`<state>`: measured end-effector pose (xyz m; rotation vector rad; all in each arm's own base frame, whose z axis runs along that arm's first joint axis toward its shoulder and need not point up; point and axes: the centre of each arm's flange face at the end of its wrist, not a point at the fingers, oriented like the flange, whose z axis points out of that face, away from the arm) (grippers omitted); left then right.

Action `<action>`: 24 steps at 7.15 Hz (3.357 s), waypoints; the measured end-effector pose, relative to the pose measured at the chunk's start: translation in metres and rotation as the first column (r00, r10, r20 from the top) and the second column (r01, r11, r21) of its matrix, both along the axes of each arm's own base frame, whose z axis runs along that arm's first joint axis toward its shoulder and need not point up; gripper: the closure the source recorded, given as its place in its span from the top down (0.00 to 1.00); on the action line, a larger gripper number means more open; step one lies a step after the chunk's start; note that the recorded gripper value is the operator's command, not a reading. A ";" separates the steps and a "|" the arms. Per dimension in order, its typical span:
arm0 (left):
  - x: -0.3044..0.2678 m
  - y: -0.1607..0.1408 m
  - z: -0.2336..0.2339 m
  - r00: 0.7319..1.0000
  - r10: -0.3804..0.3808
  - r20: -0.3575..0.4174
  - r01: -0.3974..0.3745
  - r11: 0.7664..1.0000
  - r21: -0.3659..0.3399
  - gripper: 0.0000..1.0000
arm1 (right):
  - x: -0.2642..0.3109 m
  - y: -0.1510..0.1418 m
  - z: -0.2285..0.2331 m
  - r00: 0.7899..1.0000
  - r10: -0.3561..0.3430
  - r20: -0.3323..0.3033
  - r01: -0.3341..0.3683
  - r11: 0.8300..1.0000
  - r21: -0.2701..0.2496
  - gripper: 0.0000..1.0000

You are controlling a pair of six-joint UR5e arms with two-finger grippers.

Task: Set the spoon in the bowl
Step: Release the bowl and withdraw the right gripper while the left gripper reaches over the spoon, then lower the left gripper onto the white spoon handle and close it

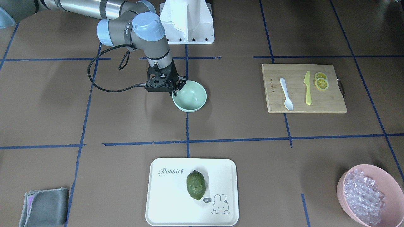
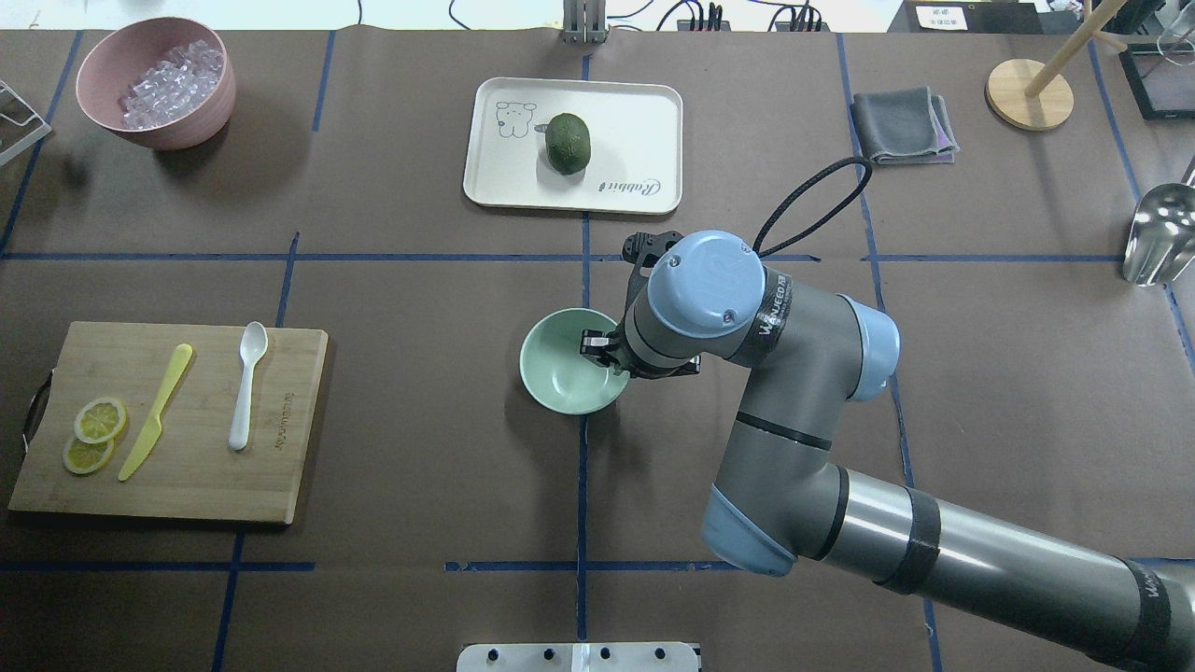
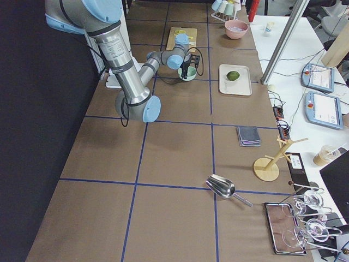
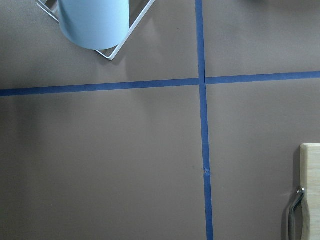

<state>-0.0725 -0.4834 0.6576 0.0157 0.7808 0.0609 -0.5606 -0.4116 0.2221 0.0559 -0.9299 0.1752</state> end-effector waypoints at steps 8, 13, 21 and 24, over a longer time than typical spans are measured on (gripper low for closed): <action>0.108 -0.009 -0.160 0.994 -0.084 -0.068 0.092 0.990 0.112 1.00 | 0.147 -0.061 0.003 0.991 -0.007 -0.134 0.016 0.997 0.069 1.00; 0.328 0.063 -0.243 0.967 -0.240 -0.083 0.244 0.969 0.045 1.00 | 0.294 -0.108 0.087 0.974 -0.152 -0.170 0.177 0.974 0.138 1.00; 0.437 0.094 -0.196 0.969 -0.238 -0.064 0.243 0.967 0.078 0.83 | 0.341 -0.114 0.126 0.963 -0.171 -0.207 0.205 0.967 0.152 1.00; 0.442 0.097 -0.195 0.972 -0.227 -0.061 0.232 0.970 0.079 0.79 | 0.341 -0.114 0.127 0.963 -0.170 -0.207 0.203 0.968 0.149 1.00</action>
